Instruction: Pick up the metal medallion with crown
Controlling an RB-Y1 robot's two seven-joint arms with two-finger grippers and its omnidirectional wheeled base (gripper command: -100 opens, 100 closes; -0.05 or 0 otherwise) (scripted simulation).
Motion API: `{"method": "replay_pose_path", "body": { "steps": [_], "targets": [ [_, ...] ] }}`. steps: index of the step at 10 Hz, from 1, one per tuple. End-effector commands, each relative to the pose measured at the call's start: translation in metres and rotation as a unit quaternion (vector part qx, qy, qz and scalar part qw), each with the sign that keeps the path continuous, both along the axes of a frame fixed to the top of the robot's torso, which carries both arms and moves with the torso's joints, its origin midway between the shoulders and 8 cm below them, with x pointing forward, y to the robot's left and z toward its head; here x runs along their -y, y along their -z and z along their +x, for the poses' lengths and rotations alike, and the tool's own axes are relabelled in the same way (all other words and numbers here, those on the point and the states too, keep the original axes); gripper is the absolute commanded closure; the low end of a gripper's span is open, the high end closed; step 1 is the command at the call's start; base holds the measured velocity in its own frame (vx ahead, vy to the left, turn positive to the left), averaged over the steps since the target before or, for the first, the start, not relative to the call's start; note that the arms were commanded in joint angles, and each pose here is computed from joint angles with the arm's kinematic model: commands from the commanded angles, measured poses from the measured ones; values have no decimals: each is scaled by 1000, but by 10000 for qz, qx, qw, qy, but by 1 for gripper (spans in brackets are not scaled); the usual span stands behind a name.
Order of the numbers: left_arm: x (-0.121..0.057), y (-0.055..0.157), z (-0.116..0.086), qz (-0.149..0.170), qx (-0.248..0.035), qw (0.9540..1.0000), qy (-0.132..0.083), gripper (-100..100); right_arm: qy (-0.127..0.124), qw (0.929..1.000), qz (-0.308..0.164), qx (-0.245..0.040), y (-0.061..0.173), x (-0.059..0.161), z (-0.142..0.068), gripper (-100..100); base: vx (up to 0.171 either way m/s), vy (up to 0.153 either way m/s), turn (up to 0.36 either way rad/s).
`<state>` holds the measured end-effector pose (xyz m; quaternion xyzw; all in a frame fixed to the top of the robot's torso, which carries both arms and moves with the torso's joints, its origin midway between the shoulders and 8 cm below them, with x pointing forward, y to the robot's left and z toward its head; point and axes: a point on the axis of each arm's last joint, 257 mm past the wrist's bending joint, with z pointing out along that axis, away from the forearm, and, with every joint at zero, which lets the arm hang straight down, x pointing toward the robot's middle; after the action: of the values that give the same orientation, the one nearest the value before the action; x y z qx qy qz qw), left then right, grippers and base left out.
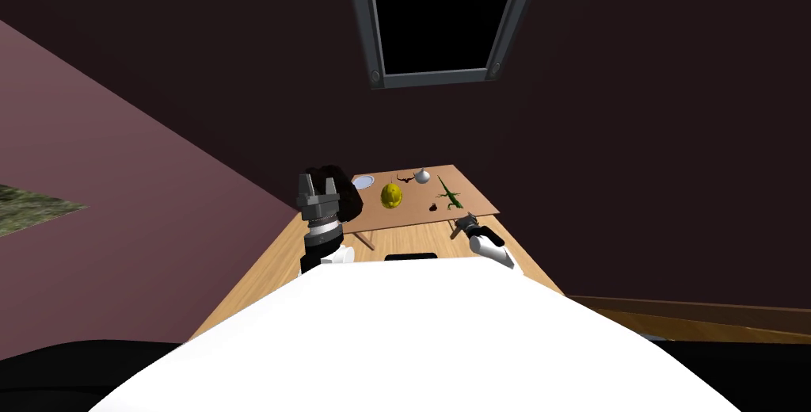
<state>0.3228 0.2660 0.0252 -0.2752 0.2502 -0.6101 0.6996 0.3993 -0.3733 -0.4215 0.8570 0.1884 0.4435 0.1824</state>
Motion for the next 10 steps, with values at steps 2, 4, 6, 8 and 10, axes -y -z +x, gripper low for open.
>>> {"method": "replay_pose_path", "body": {
  "steps": [2, 4, 6, 8, 10],
  "targets": [
    [0, 0, 0, 0, 0, 10000, 0, 0, 187, 9984, 453, -298, 26, -5, -6, -100, 1, 14, 24],
    [0, 0, 0, 0, 0, 10000, 0, 0, 368, 9938, 923, -501, 43, -15, -4, -100, 5, 14, 35],
    [0, 0, 0, 0, 0, 10000, 0, 0, 470, 9900, 1152, -666, 57, -21, -8, -100, 8, 15, 18],
    [0, 0, 0, 0, 0, 10000, 0, 0, 619, 9827, 1536, -826, 70, -32, -5, -100, 13, 27, 46],
    [0, 0, 0, 0, 0, 10000, 0, 0, 742, 9752, 1861, -943, 80, -44, -1, -100, 27, 32, 48]
  ]
}}
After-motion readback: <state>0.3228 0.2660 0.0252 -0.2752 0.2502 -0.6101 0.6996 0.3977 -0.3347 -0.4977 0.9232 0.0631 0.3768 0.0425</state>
